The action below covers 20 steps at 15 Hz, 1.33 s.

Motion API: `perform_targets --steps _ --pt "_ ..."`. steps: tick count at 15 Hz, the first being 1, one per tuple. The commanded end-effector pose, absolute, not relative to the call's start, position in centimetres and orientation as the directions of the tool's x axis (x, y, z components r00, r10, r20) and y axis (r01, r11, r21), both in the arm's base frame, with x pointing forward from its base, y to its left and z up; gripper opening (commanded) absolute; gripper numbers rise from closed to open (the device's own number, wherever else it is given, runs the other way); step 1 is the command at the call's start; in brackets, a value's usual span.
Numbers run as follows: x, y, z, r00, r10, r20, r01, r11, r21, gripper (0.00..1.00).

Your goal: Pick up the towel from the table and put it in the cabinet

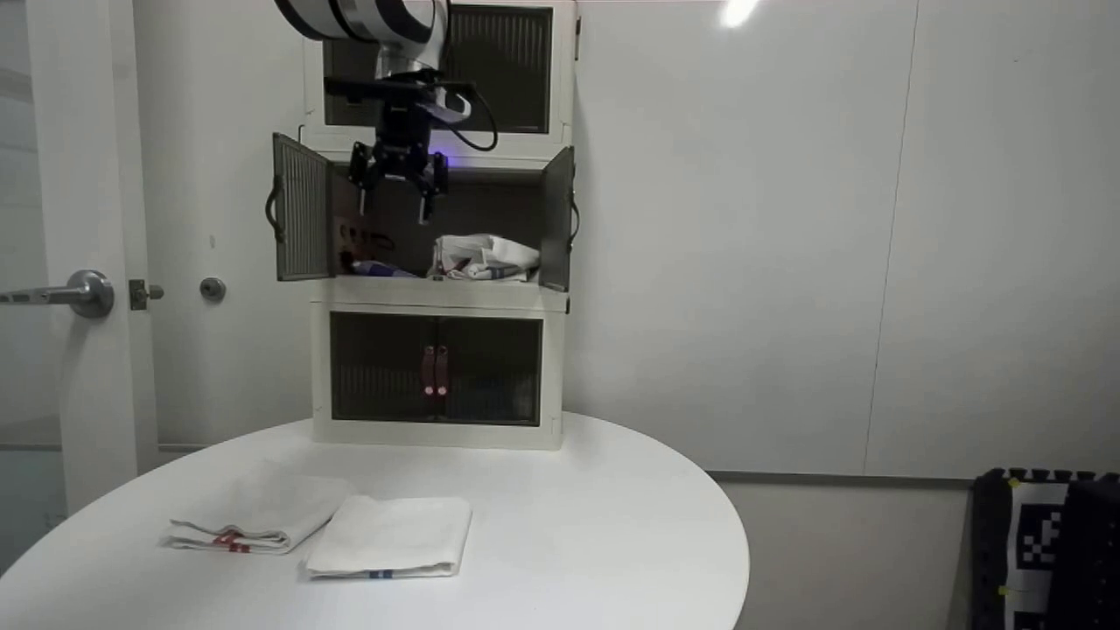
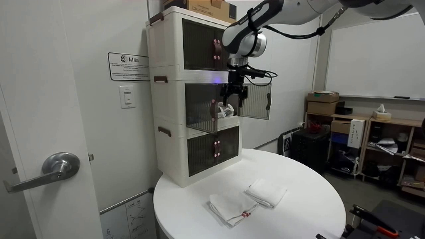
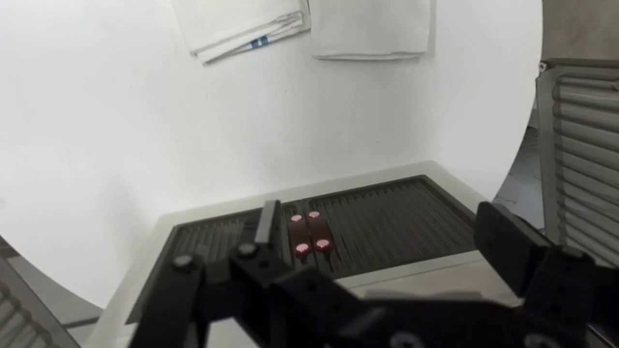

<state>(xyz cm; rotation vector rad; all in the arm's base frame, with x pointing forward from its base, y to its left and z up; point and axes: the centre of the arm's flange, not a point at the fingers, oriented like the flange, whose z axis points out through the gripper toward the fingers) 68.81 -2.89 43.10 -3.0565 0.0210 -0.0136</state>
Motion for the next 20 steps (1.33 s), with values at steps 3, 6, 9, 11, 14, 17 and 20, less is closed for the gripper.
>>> perform_targets --steps 3,6,9,11,14,17,20 --pt "61.7 -4.1 41.4 0.99 -0.105 -0.095 -0.108 -0.994 -0.028 1.0" --pt "58.1 -4.5 41.5 0.99 -0.084 -0.114 -0.082 -0.996 0.024 1.0" --pt "55.3 -3.7 42.1 0.992 -0.035 -0.123 -0.023 -0.995 0.099 1.0" --pt "53.9 -3.2 42.6 0.994 -0.013 -0.112 0.0 -0.993 0.119 1.0" --pt "55.7 -3.5 42.5 0.991 -0.013 -0.136 0.0 -0.995 0.097 1.0" --pt "55.0 -3.4 42.7 0.991 -0.012 -0.136 0.001 -0.995 0.098 1.0" --pt "55.0 -3.4 42.6 0.99 -0.012 -0.138 0.002 -0.995 0.098 1.0"
